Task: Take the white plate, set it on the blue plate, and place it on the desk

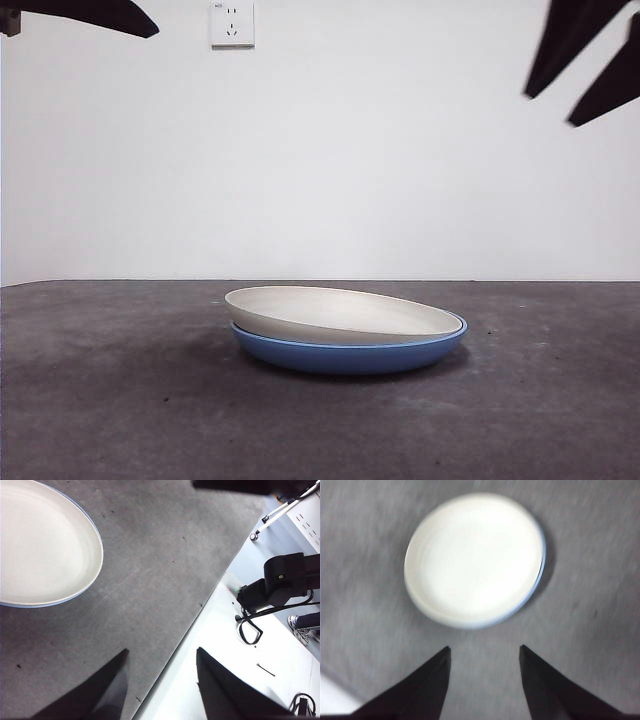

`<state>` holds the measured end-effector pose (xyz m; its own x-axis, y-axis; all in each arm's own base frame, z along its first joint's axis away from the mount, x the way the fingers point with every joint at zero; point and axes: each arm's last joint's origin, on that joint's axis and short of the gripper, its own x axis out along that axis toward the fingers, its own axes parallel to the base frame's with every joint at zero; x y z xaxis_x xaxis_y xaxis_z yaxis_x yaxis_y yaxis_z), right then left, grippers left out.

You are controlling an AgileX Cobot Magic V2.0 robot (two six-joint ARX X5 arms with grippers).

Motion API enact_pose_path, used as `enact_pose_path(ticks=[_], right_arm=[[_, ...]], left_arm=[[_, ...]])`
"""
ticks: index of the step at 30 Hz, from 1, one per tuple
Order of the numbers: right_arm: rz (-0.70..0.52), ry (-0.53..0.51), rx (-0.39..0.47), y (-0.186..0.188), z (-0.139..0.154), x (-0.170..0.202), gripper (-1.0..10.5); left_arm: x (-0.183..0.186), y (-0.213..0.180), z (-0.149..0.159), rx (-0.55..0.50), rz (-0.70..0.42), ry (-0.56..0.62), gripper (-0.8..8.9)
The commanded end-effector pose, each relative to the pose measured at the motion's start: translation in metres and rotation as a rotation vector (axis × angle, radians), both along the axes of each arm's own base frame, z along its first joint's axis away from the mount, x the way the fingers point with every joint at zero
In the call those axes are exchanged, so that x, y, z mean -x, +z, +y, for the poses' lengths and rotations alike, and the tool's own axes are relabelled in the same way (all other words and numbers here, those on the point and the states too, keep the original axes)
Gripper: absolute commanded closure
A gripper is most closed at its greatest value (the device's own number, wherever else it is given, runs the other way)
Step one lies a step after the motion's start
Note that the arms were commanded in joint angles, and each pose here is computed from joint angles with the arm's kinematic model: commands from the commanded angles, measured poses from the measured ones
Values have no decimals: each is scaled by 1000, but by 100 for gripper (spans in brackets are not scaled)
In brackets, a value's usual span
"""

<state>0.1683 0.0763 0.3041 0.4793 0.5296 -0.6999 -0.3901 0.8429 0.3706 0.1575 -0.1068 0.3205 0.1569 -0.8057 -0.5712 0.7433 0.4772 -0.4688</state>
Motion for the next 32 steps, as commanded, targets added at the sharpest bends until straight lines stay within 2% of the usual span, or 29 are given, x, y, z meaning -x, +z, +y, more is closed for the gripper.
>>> enact_pose_path(ticks=[1,5,8,29,31,32], right_arm=[[31,69,45,2,-1,15,725],[94,144,74,1,-2,35,725],[96,168,79,2,-2,40,725],[75,175,71,3,0,39,726],[75,175,71,3,0,39,762],[74,176,72,3,0,39,843]], left_arm=[[-1,2,-2,4,-20,-19,596],[-1,2,-2,4,-20,-19,596],[-1,2,-2,4,-20,-19,596],[-1,2,-2,4,-20,-19,602],[-1,2,-2,4,-20,-19,642],[-1,2,-2,4,-20,-19,713]])
